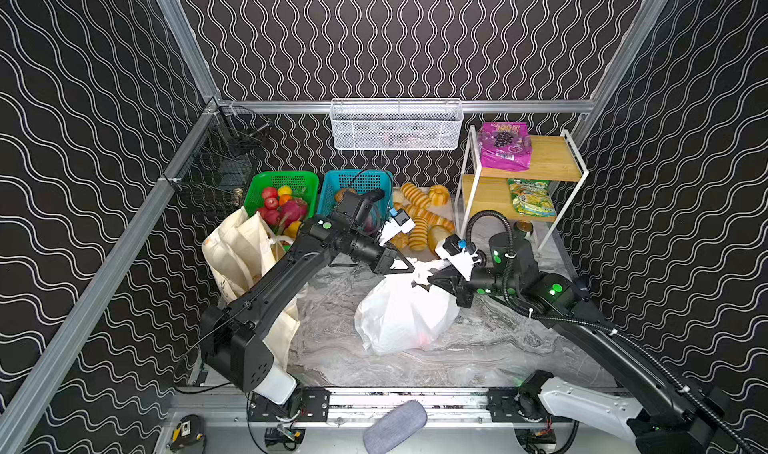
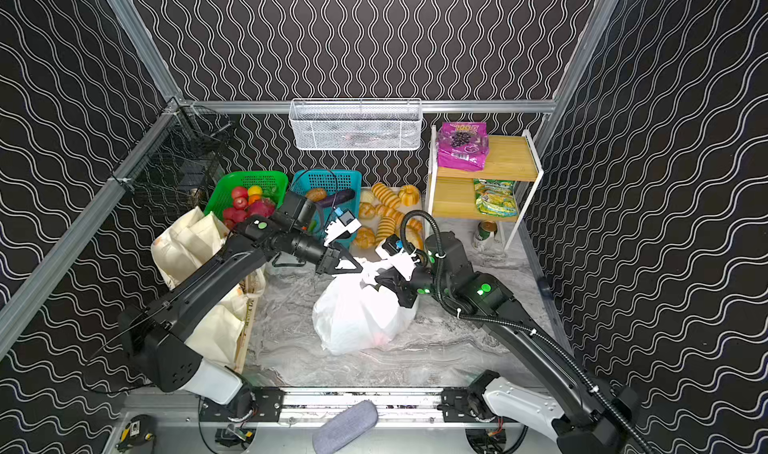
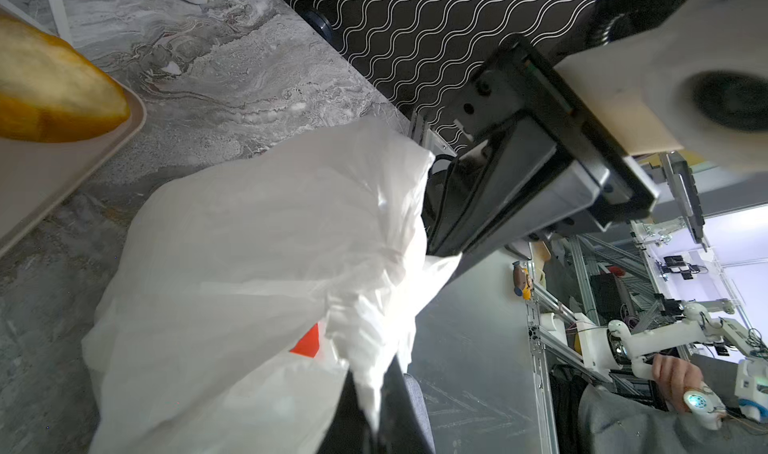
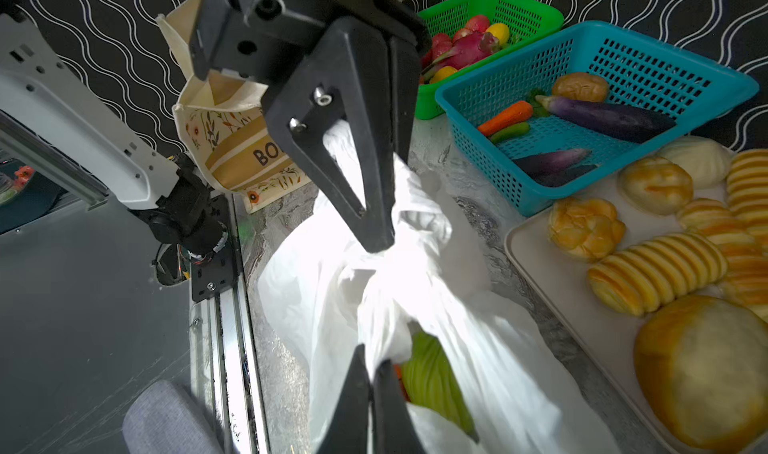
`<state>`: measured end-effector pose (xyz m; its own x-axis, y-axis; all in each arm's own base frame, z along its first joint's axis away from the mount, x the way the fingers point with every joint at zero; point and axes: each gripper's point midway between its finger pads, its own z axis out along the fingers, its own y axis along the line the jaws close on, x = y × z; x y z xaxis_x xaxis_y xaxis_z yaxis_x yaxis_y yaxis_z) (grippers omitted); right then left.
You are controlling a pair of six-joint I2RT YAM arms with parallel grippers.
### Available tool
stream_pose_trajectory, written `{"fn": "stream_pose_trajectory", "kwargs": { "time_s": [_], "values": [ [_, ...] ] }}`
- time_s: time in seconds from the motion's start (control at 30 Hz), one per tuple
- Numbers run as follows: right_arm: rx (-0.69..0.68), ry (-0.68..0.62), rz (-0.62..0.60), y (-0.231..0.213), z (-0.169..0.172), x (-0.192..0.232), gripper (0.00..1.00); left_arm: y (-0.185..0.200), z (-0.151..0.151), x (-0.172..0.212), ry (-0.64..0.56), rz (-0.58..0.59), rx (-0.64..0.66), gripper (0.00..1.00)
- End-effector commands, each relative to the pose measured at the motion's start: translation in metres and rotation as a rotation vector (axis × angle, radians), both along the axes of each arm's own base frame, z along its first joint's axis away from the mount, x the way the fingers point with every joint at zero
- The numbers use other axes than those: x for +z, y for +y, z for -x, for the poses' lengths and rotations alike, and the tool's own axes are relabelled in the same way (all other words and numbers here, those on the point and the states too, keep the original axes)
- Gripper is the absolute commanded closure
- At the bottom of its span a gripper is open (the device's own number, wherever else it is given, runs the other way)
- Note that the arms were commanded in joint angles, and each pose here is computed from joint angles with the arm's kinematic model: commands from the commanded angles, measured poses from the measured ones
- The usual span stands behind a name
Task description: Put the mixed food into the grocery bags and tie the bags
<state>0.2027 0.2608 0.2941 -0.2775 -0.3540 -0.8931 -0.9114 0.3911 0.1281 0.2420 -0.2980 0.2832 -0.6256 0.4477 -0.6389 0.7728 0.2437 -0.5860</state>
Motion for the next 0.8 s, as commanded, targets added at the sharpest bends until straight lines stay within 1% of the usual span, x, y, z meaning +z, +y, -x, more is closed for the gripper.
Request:
{"fn": "stream_pose_trajectory", "kwargs": {
  "time_s": [0.0, 0.03, 0.07, 0.1, 0.13, 0.2, 0.23, 0.27, 0.33, 0.4, 0.5, 0.6, 0.67, 0.73, 0.77],
  "values": [
    [-0.042, -0.065, -0.077, -0.004, -0.002, 0.019, 0.82, 0.001, -0.002, -0.001, -0.027, -0.006, -0.007, 1.00],
    [-0.062, -0.067, -0.109, -0.005, -0.003, 0.019, 0.73, 0.001, -0.002, 0.000, -0.025, -0.002, -0.006, 1.00],
    [-0.065, -0.076, -0.145, -0.005, -0.002, 0.023, 0.68, 0.001, -0.002, 0.001, -0.023, 0.002, -0.002, 1.00],
    [-0.064, -0.089, -0.176, -0.005, -0.001, 0.024, 0.64, 0.000, -0.003, 0.001, -0.023, 0.005, 0.005, 1.00],
    [-0.083, -0.096, -0.209, -0.007, -0.001, 0.025, 0.63, 0.000, -0.004, 0.002, -0.022, 0.010, 0.008, 1.00],
    [-0.069, -0.097, -0.268, -0.006, 0.005, 0.025, 0.63, -0.001, -0.002, 0.002, -0.009, 0.022, 0.009, 1.00],
    [-0.055, -0.101, -0.276, -0.005, 0.007, 0.021, 0.62, -0.002, -0.002, 0.002, -0.001, 0.026, 0.009, 1.00],
    [-0.062, -0.095, -0.273, -0.005, 0.005, 0.015, 0.61, -0.002, -0.001, 0.002, 0.004, 0.030, 0.006, 1.00],
    [-0.122, -0.054, -0.249, -0.006, -0.007, 0.002, 0.58, -0.003, 0.001, 0.005, 0.016, 0.046, -0.006, 1.00],
    [-0.113, -0.059, -0.227, -0.002, -0.010, -0.006, 0.56, -0.005, 0.002, 0.008, 0.029, 0.062, -0.012, 1.00],
    [-0.132, -0.061, -0.236, 0.002, -0.020, -0.009, 0.52, -0.007, 0.002, 0.011, 0.030, 0.080, -0.013, 1.00],
    [-0.104, -0.071, -0.249, 0.009, -0.022, -0.012, 0.53, -0.006, 0.004, 0.011, 0.038, 0.077, -0.016, 1.00],
    [-0.073, -0.078, -0.287, 0.015, -0.020, -0.008, 0.54, -0.005, 0.004, 0.010, 0.040, 0.077, -0.014, 1.00],
    [-0.067, -0.066, -0.284, 0.018, -0.023, -0.012, 0.55, -0.006, 0.004, 0.009, 0.047, 0.080, -0.013, 1.00],
    [-0.066, -0.059, -0.272, 0.020, -0.024, -0.016, 0.59, -0.006, 0.005, 0.010, 0.051, 0.087, -0.013, 1.00]
  ]
}}
